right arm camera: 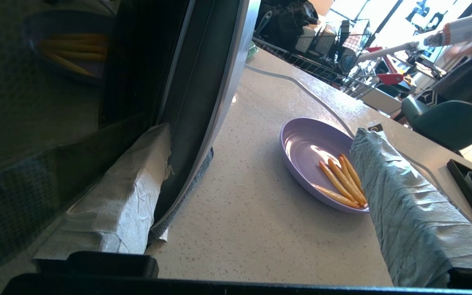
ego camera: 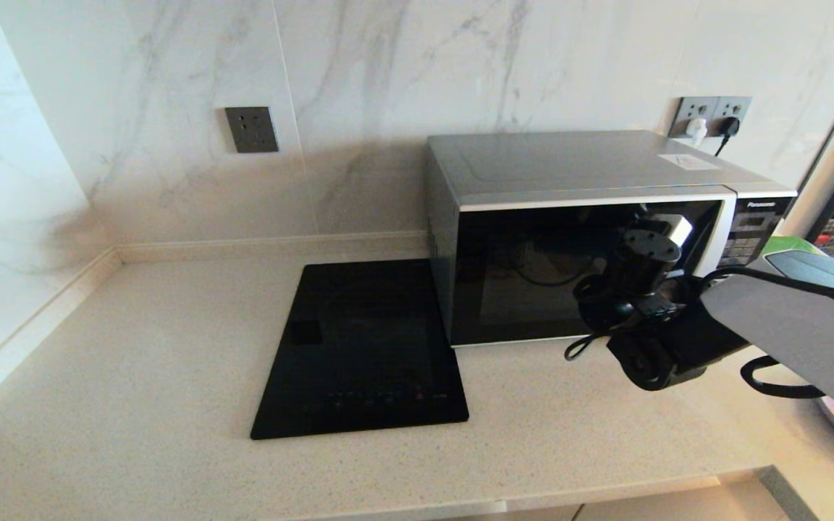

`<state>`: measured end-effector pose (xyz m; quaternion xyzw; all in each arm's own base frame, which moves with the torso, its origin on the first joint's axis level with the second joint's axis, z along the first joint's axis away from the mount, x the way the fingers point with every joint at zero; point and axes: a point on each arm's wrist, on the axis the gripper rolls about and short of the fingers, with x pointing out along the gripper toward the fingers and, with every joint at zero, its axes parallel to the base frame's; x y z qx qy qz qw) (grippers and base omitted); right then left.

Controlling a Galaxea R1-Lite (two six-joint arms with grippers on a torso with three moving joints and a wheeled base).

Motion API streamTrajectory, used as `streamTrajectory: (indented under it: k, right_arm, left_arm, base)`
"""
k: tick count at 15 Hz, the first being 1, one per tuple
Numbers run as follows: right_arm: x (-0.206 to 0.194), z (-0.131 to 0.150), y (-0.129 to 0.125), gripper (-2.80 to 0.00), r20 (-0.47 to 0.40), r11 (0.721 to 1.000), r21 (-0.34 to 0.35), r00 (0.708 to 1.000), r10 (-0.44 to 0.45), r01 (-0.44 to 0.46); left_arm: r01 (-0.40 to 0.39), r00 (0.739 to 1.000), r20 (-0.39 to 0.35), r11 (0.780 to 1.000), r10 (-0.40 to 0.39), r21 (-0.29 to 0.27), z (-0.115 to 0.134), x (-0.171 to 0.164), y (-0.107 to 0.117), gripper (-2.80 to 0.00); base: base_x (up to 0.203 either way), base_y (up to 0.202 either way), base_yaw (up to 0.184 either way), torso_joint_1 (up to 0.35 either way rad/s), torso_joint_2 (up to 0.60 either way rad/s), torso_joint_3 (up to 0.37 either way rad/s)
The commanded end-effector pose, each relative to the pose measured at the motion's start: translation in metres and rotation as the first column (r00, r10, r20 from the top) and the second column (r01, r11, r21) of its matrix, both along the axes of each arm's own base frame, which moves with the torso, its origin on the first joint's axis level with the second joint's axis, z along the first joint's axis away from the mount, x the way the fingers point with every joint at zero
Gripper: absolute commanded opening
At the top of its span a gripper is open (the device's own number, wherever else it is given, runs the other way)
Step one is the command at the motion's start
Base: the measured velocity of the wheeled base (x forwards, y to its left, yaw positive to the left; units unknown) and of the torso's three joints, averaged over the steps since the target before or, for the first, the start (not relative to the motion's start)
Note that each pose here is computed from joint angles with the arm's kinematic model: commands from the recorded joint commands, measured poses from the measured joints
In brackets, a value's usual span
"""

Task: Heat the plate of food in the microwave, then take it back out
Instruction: Open the microwave oven

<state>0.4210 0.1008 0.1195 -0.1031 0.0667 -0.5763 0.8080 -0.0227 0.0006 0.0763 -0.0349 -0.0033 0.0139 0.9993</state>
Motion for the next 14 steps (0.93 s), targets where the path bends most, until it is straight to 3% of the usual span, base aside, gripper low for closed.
streamTrajectory:
  k: [1,14]
  right_arm:
    - [0.0014,-0.0027,0.001,0.0,-0.003,1.0,0.001,1.0,-0.005,0.005]
    - [-0.0034,0.0031,0.0037,0.0,0.032,1.0,0.011,0.999,0.004,-0.004]
  left_arm:
    - [-0.003,1.0,0.001,1.0,0.003,-0.001,0.0,0.0,0.0,-2.8]
    - [-0.001,1.0,0.001,1.0,0.001,-0.001,0.0,0.0,0.0,-2.8]
  base:
    - [0.0,0.0,0.0,0.0,0.0,0.0]
    - [0.0,0.0,0.0,0.0,0.0,0.0]
